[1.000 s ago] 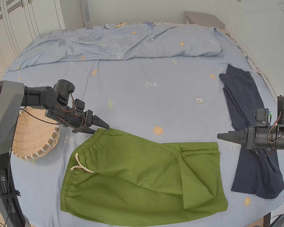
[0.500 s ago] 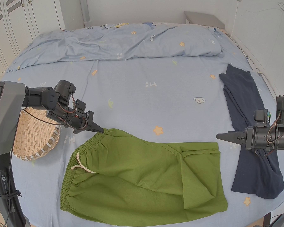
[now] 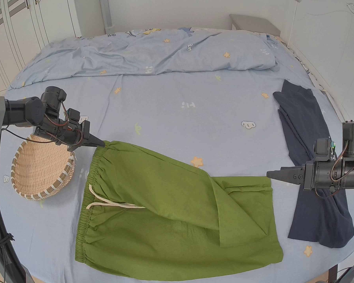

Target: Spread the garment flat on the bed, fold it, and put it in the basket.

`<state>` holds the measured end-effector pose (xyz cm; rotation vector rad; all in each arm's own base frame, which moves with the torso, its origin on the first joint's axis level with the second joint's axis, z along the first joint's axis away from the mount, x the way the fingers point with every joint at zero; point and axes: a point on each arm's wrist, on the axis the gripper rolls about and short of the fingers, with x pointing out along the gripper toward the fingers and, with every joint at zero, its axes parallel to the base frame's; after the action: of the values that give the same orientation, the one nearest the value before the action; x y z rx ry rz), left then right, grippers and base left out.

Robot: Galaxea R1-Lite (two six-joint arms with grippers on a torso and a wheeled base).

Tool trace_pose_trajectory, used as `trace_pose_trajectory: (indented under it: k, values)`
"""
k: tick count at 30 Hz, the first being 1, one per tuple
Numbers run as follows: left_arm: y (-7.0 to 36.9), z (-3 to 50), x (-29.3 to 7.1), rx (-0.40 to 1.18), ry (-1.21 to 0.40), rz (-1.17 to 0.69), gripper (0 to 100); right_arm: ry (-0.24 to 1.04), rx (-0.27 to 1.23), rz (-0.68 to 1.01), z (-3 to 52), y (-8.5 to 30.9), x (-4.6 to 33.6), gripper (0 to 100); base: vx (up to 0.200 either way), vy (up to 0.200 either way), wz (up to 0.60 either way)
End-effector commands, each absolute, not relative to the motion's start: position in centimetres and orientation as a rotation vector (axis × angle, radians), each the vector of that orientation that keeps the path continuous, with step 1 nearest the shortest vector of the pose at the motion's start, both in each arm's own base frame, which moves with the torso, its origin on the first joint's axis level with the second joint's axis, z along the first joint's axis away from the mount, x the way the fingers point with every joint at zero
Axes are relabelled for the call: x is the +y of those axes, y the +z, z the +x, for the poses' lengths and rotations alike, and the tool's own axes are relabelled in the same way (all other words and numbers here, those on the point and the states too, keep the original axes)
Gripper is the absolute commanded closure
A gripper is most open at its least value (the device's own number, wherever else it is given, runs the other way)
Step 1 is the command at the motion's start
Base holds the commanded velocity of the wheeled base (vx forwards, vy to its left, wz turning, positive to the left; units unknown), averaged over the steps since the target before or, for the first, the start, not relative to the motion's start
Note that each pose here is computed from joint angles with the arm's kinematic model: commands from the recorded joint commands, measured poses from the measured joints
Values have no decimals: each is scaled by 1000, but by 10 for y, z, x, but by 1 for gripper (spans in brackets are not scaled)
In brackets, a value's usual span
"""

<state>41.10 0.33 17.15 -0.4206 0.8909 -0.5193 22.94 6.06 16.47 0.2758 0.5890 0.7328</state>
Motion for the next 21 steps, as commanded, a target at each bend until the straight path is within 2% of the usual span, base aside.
trace_pose_trajectory:
  k: [1,6,13,21]
  values:
    - [188,404,22,837,-483,-425,100,761,610,268,226,161,67,0,0,0,0]
    - [188,405,22,833,-482,-424,100,803,684,229,226,143,81,0,0,0,0]
    - [189,405,22,830,-482,-423,100,774,778,71,215,114,113,0,0,0,0]
    - [189,411,25,800,-476,-420,100,852,635,9,189,120,125,0,0,0,0]
